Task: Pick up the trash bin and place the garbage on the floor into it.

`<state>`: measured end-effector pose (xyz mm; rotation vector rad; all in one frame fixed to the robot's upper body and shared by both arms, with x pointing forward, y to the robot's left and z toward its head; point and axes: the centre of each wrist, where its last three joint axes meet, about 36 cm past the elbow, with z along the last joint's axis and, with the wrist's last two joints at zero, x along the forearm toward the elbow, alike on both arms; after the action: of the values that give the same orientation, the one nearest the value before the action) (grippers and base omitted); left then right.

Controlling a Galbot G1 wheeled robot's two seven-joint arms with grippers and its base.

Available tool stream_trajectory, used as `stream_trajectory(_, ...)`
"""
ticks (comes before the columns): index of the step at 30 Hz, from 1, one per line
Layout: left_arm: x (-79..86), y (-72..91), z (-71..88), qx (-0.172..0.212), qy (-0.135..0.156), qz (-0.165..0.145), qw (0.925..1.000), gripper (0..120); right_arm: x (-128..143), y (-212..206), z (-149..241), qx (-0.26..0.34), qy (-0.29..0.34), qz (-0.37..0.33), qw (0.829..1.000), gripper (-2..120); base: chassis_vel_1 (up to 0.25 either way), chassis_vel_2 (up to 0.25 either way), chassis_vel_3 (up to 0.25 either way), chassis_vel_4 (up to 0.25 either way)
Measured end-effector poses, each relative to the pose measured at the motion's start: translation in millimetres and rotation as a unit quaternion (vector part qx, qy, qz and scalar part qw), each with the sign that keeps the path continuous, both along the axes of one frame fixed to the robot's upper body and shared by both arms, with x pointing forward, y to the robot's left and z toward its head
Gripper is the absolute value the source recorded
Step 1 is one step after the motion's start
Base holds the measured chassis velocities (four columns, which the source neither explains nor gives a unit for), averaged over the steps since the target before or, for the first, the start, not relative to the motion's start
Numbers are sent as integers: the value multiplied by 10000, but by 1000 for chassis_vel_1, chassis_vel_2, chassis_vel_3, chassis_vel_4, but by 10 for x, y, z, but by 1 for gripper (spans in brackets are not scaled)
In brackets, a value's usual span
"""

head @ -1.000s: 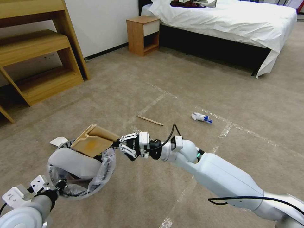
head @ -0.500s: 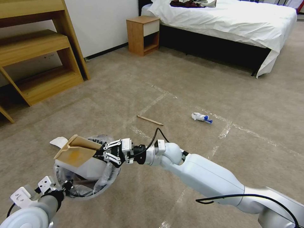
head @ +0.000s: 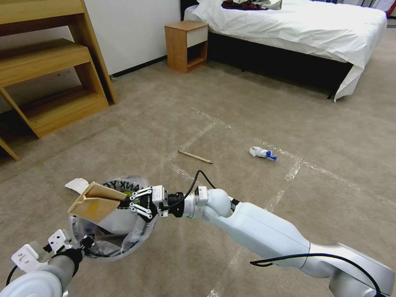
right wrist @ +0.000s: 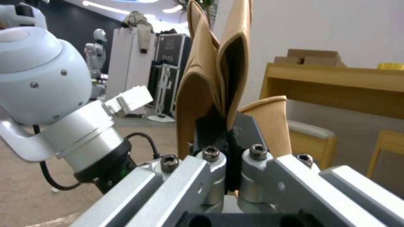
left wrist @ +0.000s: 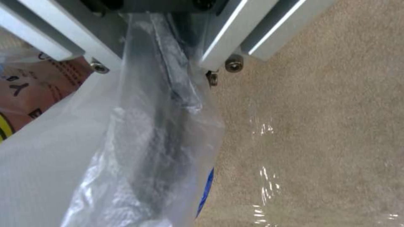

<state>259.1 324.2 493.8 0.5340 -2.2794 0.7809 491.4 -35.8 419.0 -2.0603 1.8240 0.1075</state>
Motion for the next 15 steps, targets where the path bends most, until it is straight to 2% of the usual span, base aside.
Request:
stream_trajectory(7,-1,10,6,16,-2,2,10000,0,25,-54,-56,-17,-105,-173,9998,0,0,0,0,0)
stream_trajectory(10,1,18,10,26,-6,2,10000,0,52,-81,-65,-46,-140,-228,9996,12,0,0,0,0)
stream_trajectory(11,1,18,10,26,-6,2,10000,0,52,-81,-65,-46,-140,-228,9996,12,0,0,0,0)
stream_trajectory(13,8,27,18,42,-16,-3,10000,0,60,-92,-64,-59,-138,-243,9996,22,0,0,0,0)
stream_trajectory(15,11,29,20,44,-20,-3,10000,0,62,-94,-65,-65,-138,-246,9996,23,0,0,0,0)
